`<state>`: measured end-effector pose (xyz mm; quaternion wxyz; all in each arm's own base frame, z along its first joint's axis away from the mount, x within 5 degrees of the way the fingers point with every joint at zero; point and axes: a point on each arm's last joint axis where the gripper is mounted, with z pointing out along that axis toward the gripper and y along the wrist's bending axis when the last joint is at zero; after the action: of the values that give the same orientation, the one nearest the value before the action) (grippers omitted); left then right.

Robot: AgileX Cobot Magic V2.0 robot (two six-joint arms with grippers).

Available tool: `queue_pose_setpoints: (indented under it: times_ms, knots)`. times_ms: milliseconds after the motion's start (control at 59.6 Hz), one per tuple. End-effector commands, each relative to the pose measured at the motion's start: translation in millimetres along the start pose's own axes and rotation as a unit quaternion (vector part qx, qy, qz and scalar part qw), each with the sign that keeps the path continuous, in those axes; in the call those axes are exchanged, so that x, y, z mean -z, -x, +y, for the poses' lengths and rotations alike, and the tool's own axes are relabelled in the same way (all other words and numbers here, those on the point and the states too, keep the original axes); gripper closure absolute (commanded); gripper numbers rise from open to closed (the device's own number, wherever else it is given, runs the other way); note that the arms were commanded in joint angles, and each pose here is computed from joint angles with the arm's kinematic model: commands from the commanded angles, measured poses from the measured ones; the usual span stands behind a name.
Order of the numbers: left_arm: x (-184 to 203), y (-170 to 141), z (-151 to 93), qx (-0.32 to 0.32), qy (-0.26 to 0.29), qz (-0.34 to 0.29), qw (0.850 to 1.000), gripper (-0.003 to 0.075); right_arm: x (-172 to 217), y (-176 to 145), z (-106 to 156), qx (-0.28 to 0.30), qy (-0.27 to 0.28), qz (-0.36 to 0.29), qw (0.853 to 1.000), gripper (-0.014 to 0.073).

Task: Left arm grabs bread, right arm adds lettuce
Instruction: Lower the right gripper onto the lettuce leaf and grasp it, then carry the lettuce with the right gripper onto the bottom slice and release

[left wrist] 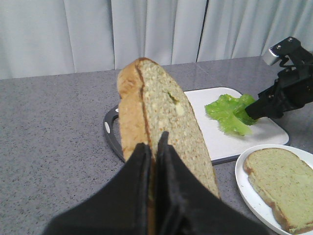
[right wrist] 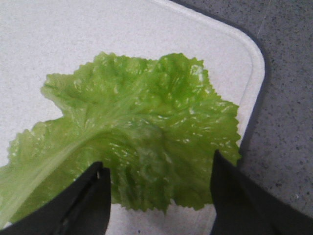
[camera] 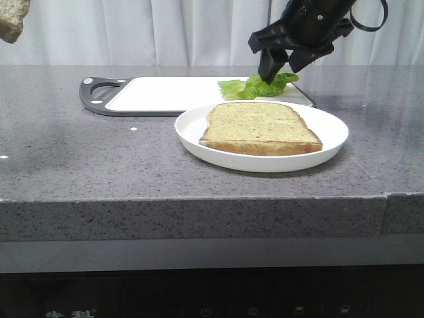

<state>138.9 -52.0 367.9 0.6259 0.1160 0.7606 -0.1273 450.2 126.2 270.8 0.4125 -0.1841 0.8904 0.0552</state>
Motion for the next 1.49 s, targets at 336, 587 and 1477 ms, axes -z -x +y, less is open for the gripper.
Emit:
queue_pose_setpoints:
  times_ms: [336, 587, 1477]
  knots:
    - [5, 18, -1, 0.012, -0.006, -0.061, 0.998, 0.0741, 23, 29, -3, 0.009, -0.015, -0.081, 0.997, 0.054]
    - [5, 17, -1, 0.015, -0.007, -0.059, 0.998, 0.0741, 42, 42, -3, 0.01, -0.016, -0.1, 0.995, 0.0665]
    - [5, 17, -1, 0.016, -0.007, -0.057, 0.998, 0.0741, 168, -54, 67, 0.039, 0.066, -0.09, 0.993, 0.0665]
